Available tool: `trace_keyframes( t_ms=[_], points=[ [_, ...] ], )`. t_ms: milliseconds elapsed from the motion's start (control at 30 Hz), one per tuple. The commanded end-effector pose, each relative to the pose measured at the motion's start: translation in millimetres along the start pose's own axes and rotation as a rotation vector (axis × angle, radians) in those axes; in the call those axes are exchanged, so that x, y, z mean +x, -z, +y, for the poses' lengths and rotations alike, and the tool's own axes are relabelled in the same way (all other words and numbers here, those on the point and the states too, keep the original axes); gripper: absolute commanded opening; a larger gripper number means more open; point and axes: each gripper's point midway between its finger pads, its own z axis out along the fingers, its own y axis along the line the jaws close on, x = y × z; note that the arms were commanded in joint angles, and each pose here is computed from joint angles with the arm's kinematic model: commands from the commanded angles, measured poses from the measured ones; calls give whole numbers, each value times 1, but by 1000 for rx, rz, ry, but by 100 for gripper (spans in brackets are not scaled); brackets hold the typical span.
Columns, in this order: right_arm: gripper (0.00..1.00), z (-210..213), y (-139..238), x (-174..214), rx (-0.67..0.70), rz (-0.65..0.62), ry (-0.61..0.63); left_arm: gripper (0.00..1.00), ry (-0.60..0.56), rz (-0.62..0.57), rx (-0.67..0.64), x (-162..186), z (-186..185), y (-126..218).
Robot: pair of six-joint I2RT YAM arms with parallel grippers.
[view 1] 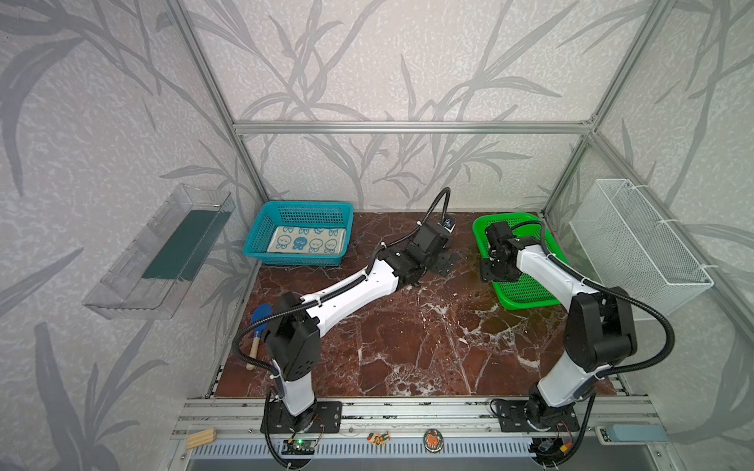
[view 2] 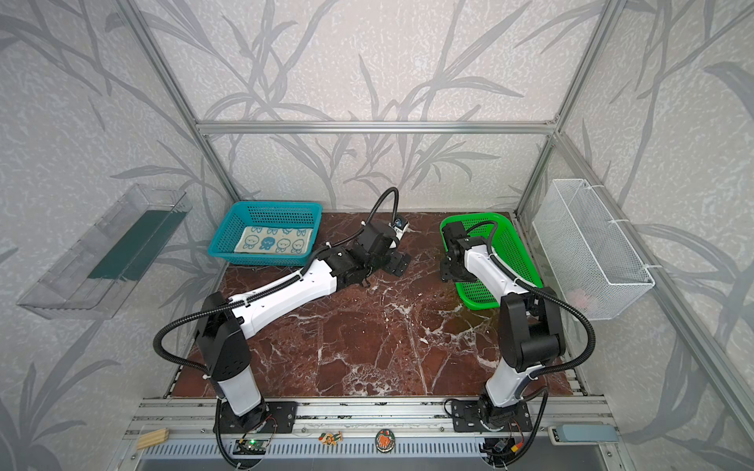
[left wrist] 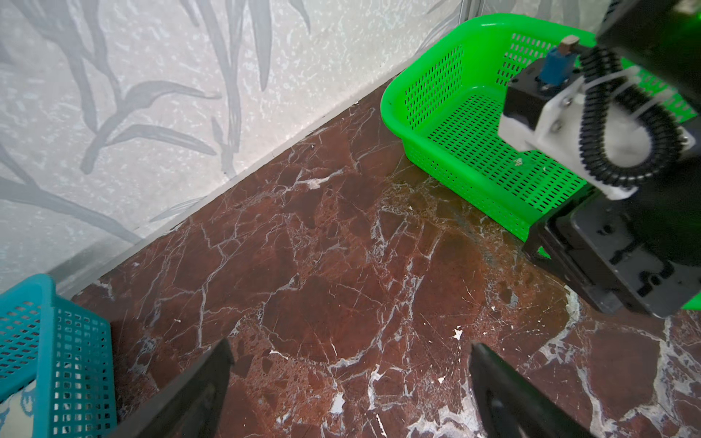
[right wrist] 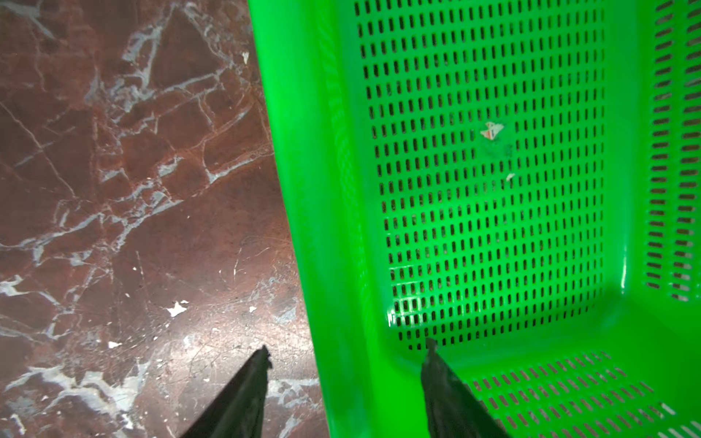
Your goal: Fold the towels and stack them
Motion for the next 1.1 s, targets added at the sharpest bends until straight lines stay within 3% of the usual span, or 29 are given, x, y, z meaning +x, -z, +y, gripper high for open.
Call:
trace_keyframes(
  t_ms=[0,100,367,533,667,833,1067],
  points=[
    [42,5,-9,-3,-7,13,-3,99,-53,9,-54,11,3,-5],
    [27,14,-10,-8,-23,11,14,99,-70,22,-80,18,8,-2],
    [3,66,3,-18,-117,-9,68,99,-39,1,-243,35,41,18],
    [1,133,20,-19,-275,-32,83,99,-11,49,-273,54,59,31],
    [0,193,34,-22,-395,-39,53,99,77,76,-285,71,78,43],
    [0,256,45,-28,-551,-23,-22,99,133,78,-356,94,108,66],
    [1,317,42,-37,-715,42,-191,99,333,77,-386,129,147,97]
  ],
)
